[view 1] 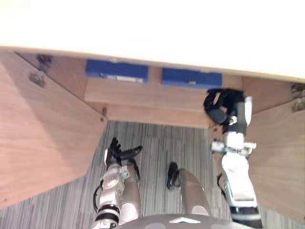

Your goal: Walk over to the cabinet, pick up the folder, carry it to the office cabinet, place the folder inside the office cabinet, then close the office cabinet door

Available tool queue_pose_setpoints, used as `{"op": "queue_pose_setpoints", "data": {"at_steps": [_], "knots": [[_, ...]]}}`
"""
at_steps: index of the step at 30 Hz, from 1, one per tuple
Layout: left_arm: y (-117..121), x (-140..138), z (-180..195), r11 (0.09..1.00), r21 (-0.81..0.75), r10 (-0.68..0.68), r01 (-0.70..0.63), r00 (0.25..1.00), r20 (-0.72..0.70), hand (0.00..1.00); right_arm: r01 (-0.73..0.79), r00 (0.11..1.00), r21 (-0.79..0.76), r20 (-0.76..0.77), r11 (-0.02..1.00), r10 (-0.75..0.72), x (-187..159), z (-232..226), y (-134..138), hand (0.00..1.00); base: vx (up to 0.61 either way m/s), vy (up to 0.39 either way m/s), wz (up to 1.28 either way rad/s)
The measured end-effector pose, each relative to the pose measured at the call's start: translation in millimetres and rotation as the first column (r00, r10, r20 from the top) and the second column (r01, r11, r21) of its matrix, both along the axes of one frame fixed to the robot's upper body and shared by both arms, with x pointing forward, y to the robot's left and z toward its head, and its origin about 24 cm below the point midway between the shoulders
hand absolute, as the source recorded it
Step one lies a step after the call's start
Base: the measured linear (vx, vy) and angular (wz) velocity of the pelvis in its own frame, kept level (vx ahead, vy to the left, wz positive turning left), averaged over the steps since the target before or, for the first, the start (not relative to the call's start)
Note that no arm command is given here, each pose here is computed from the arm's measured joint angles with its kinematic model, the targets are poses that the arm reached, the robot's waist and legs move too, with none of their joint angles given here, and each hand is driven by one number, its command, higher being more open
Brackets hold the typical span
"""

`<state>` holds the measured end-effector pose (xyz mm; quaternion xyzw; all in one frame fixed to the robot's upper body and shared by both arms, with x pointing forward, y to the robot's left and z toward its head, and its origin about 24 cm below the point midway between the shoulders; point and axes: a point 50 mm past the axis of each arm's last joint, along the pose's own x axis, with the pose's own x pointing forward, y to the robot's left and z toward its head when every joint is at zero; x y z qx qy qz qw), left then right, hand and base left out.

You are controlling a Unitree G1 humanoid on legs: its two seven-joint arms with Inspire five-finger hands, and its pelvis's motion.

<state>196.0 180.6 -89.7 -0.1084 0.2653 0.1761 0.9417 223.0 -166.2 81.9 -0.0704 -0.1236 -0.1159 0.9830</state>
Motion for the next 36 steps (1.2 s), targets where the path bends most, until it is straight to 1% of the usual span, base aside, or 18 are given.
{"op": "queue_pose_setpoints", "data": {"at_steps": [2, 3, 4, 6, 7, 8, 10, 11, 12, 13, 17, 20, 22, 26, 30, 33, 36], "knots": [[-3, -17, -16, 0.999, 0.01, -0.03, 0.031, 0.996, -0.089, 1.0, -0.047, 0.992, 0.015, -0.117, 0.999, 0.048, -10, -28, 8, 0.0, 0.19, 0.044, -0.21], [-4, -21, -20, 0.999, 0.008, -0.036, 0.037, 0.993, -0.113, 1.0, -0.053, 0.987, 0.004, -0.153, 0.999, 0.053, -12, -36, 9, 0.0, 0.22, 0.051, -0.19], [-5, -31, -28, 0.998, 0.012, -0.052, 0.055, 0.984, -0.169, 1.0, -0.068, 0.965, -0.021, -0.254, 0.997, 0.061, -15, -59, 9, 0.0, 0.13, 0.029, -0.11], [-6, -37, -35, 0.996, 0.022, -0.083, 0.089, 0.974, -0.212, 1.0, -0.08, 0.931, -0.045, -0.361, 0.996, 0.059, -17, -85, 9, 0.0, 0.14, 0.04, -0.12], [-6, -40, -38, 0.994, 0.026, -0.101, 0.11, 0.967, -0.235, 1.0, -0.087, 0.896, -0.045, -0.439, 0.995, 0.059, -19, -104, 8, 0.0, 0.11, 0.045, -0.12], [-6, -42, -39, 0.993, 0.027, -0.105, 0.115, 0.964, -0.245, 1.0, -0.095, 0.876, -0.055, -0.479, 0.994, 0.057, -22, -113, 9, 0.0, 0.07, 0.05, -0.1], [-2, -48, -43, 0.99, 0.046, -0.112, 0.13, 0.954, -0.279, 1.0, -0.125, 0.783, -0.069, -0.62, 0.99, 0.056, -35, -145, 9, 0.0, 0.06, 0.043, -0.14], [0, -49, -44, 0.989, 0.054, -0.114, 0.135, 0.951, -0.288, 1.0, -0.135, 0.757, -0.076, -0.651, 0.988, 0.053, -39, -152, 9, 0.0, 0.05, 0.025, -0.15], [3, -51, -45, 0.988, 0.064, -0.117, 0.142, 0.947, -0.301, 1.0, -0.137, 0.713, -0.07, -0.699, 0.988, 0.049, -48, -164, 8, 0.0, 0.03, 0.013, -0.1], [5, -52, -46, 0.987, 0.07, -0.116, 0.144, 0.944, -0.308, 1.0, -0.137, 0.676, -0.066, -0.736, 0.988, 0.044, -54, -173, 7, 1.0, 0.01, 0.01, -0.09], [10, -55, -47, 0.986, 0.081, -0.112, 0.145, 0.94, -0.321, 1.0, -0.131, 0.587, -0.055, -0.809, 0.99, 0.033, -70, -194, 5, 1.0, -0.06, 0.008, -0.21], [6, -58, -50, 0.984, 0.073, -0.13, 0.164, 0.931, -0.342, 1.0, -0.061, 0.516, -0.044, -0.857, 0.997, -0.006, -86, -207, -4, 1.0, -0.12, -0.022, -0.03], [5, -66, -54, 0.985, 0.061, -0.129, 0.163, 0.92, -0.371, 1.0, -0.013, 0.447, -0.043, -0.894, 0.999, -0.033, -99, -217, -9, 1.0, -0.15, -0.018, -0.03], [4, -81, -61, 0.986, 0.045, -0.124, 0.158, 0.897, -0.424, 1.0, 0.052, 0.427, -0.037, -0.903, 0.998, -0.055, -104, -219, -13, 1.0, -0.16, -0.002, -0.05], [6, -84, -62, 0.986, 0.048, -0.12, 0.157, 0.89, -0.441, 1.0, 0.082, 0.4, -0.038, -0.914, 0.996, -0.068, -109, -223, -16, 1.0, -0.1, 0.016, -0.12], [6, -87, -63, 0.982, 0.058, -0.134, 0.18, 0.88, -0.455, 1.0, 0.093, 0.394, -0.031, -0.917, 0.995, -0.065, -110, -224, -16, 1.0, -0.03, 0.017, -0.14], [6, -87, -64, 0.979, 0.059, -0.146, 0.195, 0.873, -0.466, 1.0, 0.136, 0.376, -0.016, -0.924, 0.991, -0.067, -112, -227, -18, 1.0, 0.01, 0.005, -0.11]]}}
